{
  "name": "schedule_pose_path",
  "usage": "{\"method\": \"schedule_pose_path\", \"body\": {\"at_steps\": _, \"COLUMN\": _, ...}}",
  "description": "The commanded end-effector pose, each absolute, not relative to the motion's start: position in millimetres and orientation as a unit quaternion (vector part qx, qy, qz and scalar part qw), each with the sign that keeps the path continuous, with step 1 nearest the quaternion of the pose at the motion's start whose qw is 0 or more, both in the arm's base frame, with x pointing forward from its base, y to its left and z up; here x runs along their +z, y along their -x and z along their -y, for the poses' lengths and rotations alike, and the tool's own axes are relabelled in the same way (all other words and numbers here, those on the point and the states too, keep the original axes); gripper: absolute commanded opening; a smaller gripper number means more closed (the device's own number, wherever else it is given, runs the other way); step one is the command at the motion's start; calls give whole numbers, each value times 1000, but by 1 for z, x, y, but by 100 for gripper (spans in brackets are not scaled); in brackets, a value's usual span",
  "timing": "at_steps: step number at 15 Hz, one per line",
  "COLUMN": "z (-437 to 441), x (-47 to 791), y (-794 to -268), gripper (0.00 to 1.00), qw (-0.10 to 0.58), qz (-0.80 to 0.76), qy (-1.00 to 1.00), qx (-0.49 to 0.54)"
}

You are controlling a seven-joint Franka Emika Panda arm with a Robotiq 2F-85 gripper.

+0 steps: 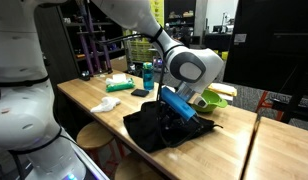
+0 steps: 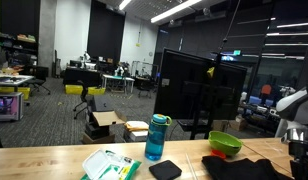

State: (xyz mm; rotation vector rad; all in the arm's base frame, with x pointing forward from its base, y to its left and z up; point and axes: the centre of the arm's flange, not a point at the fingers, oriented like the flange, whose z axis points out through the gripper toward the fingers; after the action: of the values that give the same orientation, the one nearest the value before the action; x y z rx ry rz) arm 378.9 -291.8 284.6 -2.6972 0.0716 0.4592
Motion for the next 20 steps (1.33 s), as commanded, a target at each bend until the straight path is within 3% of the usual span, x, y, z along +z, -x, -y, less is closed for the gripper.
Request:
{"method": "schedule_pose_path", "body": {"at_steps": 1, "z": 292, "x": 285, "y": -379, "gripper": 33, "qw": 201, "qz": -26, "qy": 965, "qx": 164}}
{"method": "schedule_pose_path", "body": {"at_steps": 2, "z": 292, "x": 285, "y": -379, "gripper": 33, "qw": 201, "qz": -26, "qy": 965, "qx": 164}}
{"method": "schedule_pose_path", "body": {"at_steps": 3, "z": 292, "x": 285, "y": -379, "gripper": 58, "qw": 201, "qz": -27, "qy": 965, "qx": 164}}
{"method": "schedule_pose_path", "body": {"at_steps": 5, "z": 292, "x": 284, "y": -378, "gripper": 63, "qw": 201, "qz": -26, "qy": 965, "qx": 165}}
{"method": "schedule_pose_path", "body": {"at_steps": 8, "z": 292, "x": 282, "y": -378, "gripper": 82, "qw": 203, "qz": -26, "qy": 965, "qx": 163}}
{"method": "schedule_pose_path", "body": {"at_steps": 9, "z": 292, "x": 281, "y": -378, "gripper": 55, "qw": 203, "qz": -25, "qy": 965, "qx": 164}}
{"method": "schedule_pose_path", "body": {"at_steps": 10, "z": 292, "x": 280, "y": -377, "gripper": 43, "qw": 199, "qz": -22, "qy": 966, "qx": 163}}
{"method": "schedule_pose_path", "body": {"at_steps": 11, "z": 292, "x": 279, "y": -377, "gripper": 43, "qw": 200, "qz": -23, "qy": 966, "qx": 162}}
{"method": "schedule_pose_path", "body": {"at_steps": 14, "z": 292, "x": 278, "y": -377, "gripper": 25, "qw": 199, "qz": -22, "qy": 966, "qx": 163}}
{"method": "schedule_pose_path", "body": {"at_steps": 15, "z": 292, "x": 277, "y": -378, "gripper": 29, "qw": 197, "qz": -23, "qy": 966, "qx": 164}}
{"method": "schedule_pose_path", "body": {"at_steps": 16, "z": 291, "x": 277, "y": -379, "gripper": 57, "qw": 196, "qz": -23, "qy": 966, "qx": 165}}
{"method": "schedule_pose_path", "body": {"at_steps": 18, "z": 289, "x": 273, "y": -380, "gripper": 55, "qw": 190, "qz": -20, "qy": 967, "qx": 168}}
{"method": "schedule_pose_path", "body": {"at_steps": 20, "z": 286, "x": 263, "y": -382, "gripper": 65, "qw": 174, "qz": -19, "qy": 969, "qx": 174}}
